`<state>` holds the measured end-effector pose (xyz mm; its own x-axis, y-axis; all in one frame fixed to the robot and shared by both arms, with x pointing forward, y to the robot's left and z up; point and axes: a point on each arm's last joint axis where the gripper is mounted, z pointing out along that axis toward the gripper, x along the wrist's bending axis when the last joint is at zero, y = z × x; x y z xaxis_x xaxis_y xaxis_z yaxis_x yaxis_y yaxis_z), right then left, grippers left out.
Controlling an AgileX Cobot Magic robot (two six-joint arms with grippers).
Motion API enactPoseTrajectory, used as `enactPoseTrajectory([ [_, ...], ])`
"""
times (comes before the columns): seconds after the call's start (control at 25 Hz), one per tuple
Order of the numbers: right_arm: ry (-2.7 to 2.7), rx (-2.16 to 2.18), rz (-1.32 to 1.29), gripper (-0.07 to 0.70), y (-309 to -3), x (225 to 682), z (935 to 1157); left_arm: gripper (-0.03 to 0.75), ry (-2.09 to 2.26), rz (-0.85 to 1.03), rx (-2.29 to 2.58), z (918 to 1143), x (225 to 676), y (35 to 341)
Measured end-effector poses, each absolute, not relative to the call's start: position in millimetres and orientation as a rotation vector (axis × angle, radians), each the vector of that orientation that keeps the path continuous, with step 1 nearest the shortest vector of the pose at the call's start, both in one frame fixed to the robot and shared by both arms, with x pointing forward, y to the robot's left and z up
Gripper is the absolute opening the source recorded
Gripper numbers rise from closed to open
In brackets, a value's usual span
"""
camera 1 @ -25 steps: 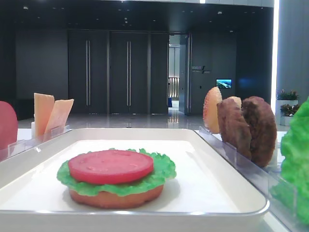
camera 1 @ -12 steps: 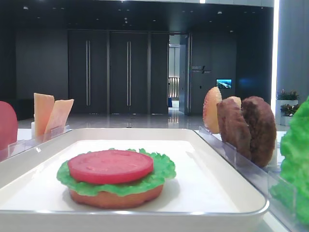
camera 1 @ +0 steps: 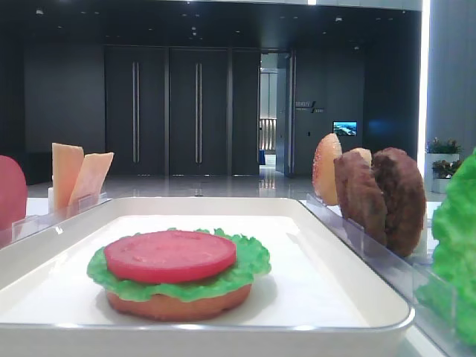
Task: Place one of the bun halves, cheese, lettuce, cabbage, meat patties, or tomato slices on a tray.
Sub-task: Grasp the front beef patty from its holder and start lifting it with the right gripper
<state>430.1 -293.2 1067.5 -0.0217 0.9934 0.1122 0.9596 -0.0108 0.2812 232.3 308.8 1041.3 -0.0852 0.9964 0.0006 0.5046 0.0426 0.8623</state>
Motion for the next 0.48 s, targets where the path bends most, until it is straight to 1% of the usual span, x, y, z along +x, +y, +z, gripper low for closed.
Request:
enactPoseTrajectory([
  [0.24,2.076,2.072,0.478,0.501,-295,461,1068,0.518,1.667,0.955,1.531,1041,232,309],
  [0.48,2.101,2.124,0.46,0.501,-294,486,1058,0.518,1.667,0.955,1.531,1041,232,309],
])
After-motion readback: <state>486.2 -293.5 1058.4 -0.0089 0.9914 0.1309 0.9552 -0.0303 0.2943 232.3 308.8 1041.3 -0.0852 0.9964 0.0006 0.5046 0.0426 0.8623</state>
